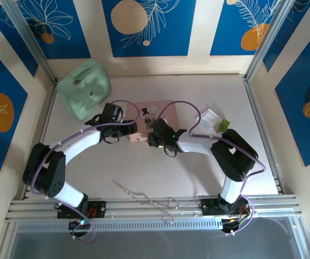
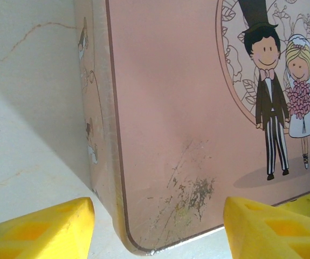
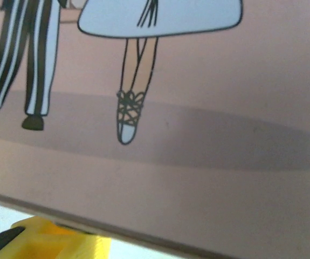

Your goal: Unlock the padlock with the key

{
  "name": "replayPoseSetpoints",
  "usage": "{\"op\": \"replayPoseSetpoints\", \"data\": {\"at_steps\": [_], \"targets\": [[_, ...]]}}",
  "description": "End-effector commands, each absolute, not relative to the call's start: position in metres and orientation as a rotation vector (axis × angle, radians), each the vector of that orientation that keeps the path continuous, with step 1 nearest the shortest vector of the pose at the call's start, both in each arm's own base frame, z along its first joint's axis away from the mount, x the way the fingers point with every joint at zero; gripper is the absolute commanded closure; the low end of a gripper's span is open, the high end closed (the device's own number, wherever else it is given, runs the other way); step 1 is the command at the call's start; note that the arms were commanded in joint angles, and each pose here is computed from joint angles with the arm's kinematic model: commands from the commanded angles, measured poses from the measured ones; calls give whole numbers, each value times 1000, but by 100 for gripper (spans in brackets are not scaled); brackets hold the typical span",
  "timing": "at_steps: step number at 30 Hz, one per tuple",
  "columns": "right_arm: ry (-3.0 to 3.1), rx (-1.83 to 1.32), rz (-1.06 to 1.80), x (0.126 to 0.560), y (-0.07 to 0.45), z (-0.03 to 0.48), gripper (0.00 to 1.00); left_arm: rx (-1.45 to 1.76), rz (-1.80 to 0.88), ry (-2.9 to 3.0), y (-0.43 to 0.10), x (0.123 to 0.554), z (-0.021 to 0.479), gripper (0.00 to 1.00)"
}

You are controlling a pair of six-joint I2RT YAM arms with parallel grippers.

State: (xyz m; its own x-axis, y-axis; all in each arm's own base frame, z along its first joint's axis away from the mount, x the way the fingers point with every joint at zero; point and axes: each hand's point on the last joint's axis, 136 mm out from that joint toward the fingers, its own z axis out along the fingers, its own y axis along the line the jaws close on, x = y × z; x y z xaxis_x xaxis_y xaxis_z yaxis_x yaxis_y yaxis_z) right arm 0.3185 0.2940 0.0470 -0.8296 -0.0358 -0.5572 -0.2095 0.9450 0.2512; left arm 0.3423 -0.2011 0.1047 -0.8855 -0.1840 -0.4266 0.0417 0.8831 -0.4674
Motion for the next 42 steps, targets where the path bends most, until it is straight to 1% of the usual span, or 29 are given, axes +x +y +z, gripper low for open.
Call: {"op": "replayPoseSetpoints", "data": {"at_steps": [1,12,15,17,21,24,26,30,33,36,39,42], "targets": [[2523,-224,408,321,298,37,56,-80,-649,2616,-202,336,98,36],[2531,-246,383,323,304,33,61,-84,-666,2620,-204,335,96,36],[2536,-240,368,323,303,34,66,-81,-669,2618,-205,335,97,36],[2550,-216,327,322,299,35,71,-81,-668,2617,-205,336,98,36],[2637,-102,169,318,282,34,81,-78,-665,2616,-205,336,98,36],[2689,-34,103,311,277,34,83,-76,-661,2614,-204,336,98,36],[2706,-28,120,307,281,34,82,-80,-659,2616,-203,336,97,36],[2679,-62,190,303,290,38,72,-76,-658,2618,-203,335,97,36],[2627,-110,277,302,295,44,57,-73,-658,2613,-202,335,99,36],[2552,-197,404,303,303,54,49,-74,-658,2614,-201,335,99,36],[2496,-238,499,305,302,57,46,-74,-659,2611,-201,336,100,36],[2468,-256,569,312,296,54,48,-73,-664,2609,-201,337,101,36]]}}
